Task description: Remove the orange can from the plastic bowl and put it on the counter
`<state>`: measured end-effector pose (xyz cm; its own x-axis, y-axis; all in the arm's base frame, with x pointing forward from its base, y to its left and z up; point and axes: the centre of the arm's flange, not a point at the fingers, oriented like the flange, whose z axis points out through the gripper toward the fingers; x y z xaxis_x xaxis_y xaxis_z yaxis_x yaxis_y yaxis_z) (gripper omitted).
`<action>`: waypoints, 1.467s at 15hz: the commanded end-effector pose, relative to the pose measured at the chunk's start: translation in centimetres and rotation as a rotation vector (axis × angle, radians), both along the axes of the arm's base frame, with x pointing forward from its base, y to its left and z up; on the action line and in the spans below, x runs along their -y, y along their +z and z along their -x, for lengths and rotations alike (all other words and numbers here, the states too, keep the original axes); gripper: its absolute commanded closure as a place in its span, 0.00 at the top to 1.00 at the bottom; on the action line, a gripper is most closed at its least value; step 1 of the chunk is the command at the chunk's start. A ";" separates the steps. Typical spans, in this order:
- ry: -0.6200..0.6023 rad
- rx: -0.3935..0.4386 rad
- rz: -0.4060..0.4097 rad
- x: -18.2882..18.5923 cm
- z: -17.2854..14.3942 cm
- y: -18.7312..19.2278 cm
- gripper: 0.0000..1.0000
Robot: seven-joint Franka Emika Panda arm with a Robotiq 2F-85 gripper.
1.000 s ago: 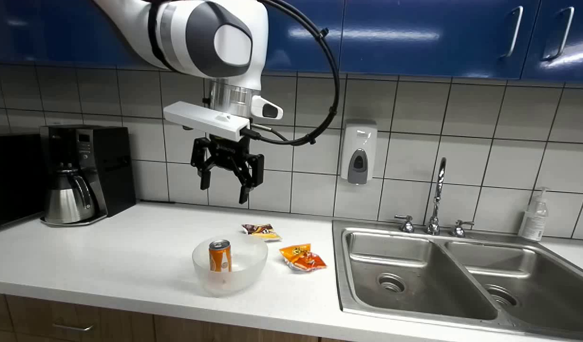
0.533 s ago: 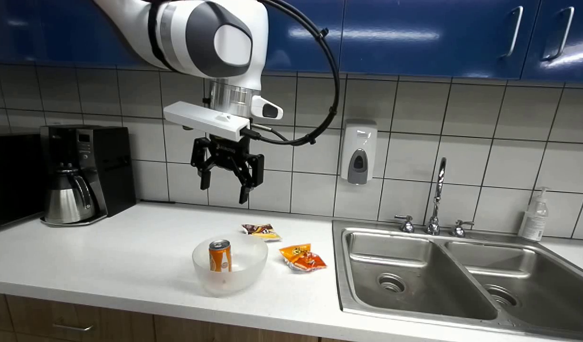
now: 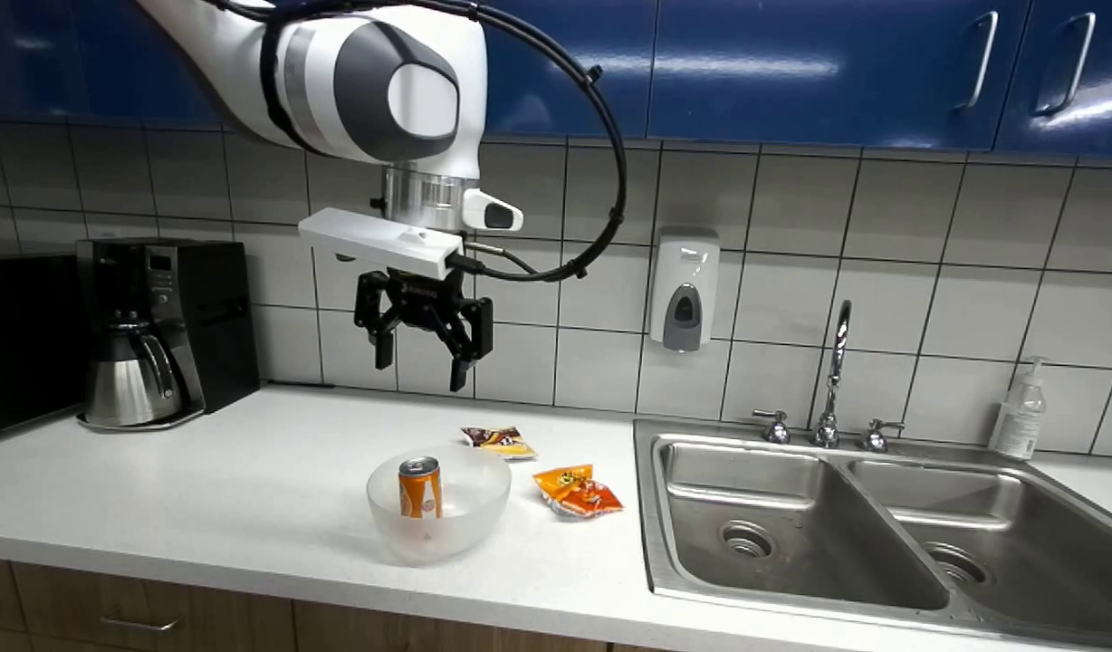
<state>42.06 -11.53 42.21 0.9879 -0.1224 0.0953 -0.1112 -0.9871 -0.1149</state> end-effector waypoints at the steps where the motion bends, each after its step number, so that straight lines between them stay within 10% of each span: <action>1: 0.035 0.030 0.060 -1.2 -0.1 -1.1 1.00; 22: 0.157 0.053 0.180 -4.0 -4.9 -11.5 1.00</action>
<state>45.42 -7.98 31.59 0.9873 0.0427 0.1532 0.0363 -0.9984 0.0444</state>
